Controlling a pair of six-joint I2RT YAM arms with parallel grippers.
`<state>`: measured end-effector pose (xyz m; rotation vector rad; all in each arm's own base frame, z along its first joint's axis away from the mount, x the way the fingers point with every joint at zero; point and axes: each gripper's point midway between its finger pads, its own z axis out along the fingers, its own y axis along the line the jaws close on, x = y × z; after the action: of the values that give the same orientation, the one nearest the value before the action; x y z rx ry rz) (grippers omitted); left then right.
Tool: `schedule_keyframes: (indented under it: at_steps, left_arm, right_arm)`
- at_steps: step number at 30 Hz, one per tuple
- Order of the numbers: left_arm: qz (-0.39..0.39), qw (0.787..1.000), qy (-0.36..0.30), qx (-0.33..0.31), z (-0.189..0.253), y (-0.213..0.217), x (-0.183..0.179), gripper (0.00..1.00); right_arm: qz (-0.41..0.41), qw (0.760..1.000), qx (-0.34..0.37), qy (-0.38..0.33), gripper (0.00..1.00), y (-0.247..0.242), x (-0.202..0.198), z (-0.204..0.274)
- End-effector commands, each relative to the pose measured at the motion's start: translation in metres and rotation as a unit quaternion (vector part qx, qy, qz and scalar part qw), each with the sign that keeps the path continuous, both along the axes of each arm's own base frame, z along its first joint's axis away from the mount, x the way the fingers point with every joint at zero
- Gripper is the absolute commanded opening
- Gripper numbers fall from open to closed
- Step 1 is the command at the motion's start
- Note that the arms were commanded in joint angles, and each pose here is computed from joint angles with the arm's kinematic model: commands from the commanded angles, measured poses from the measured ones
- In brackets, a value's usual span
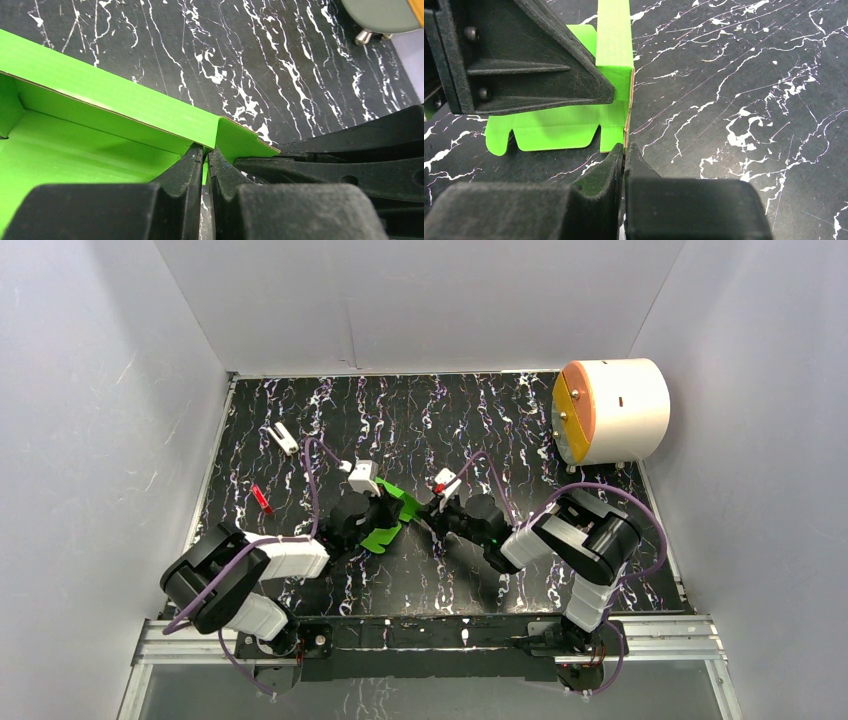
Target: Fold the paper box
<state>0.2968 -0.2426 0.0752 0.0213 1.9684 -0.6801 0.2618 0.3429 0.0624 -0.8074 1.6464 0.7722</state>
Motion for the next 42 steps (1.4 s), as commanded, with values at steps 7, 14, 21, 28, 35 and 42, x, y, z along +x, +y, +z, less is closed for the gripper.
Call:
schedule_keyframes:
  at_steps: [7,14,21,28,35,42]
  left_arm:
    - [0.086,0.989,-0.052,0.112,-0.018,0.041,0.019,0.09]
    - [0.057,0.992,-0.065,0.093,-0.005,0.04,0.004,0.19]
    - [-0.001,0.995,-0.067,0.071,0.006,0.037,-0.023,0.32]
    - [-0.031,0.996,-0.032,0.073,-0.007,0.042,-0.049,0.42]
    - [-0.014,0.997,-0.042,0.071,-0.003,0.043,-0.053,0.51]
    - [-0.003,0.99,-0.08,0.114,-0.006,0.033,-0.049,0.68]
  right_arm:
    - [0.036,0.999,0.013,-0.029,0.0,0.017,-0.01,0.019]
    - [0.016,0.999,0.014,-0.034,0.0,0.011,-0.005,0.022]
    - [0.011,0.999,0.016,-0.037,0.0,0.01,-0.004,0.026]
    - [0.012,0.999,0.018,-0.035,0.0,0.012,-0.004,0.026]
    - [0.017,0.999,0.02,-0.03,0.0,0.014,-0.005,0.023]
    - [0.016,0.999,0.021,-0.029,0.0,0.014,-0.004,0.023]
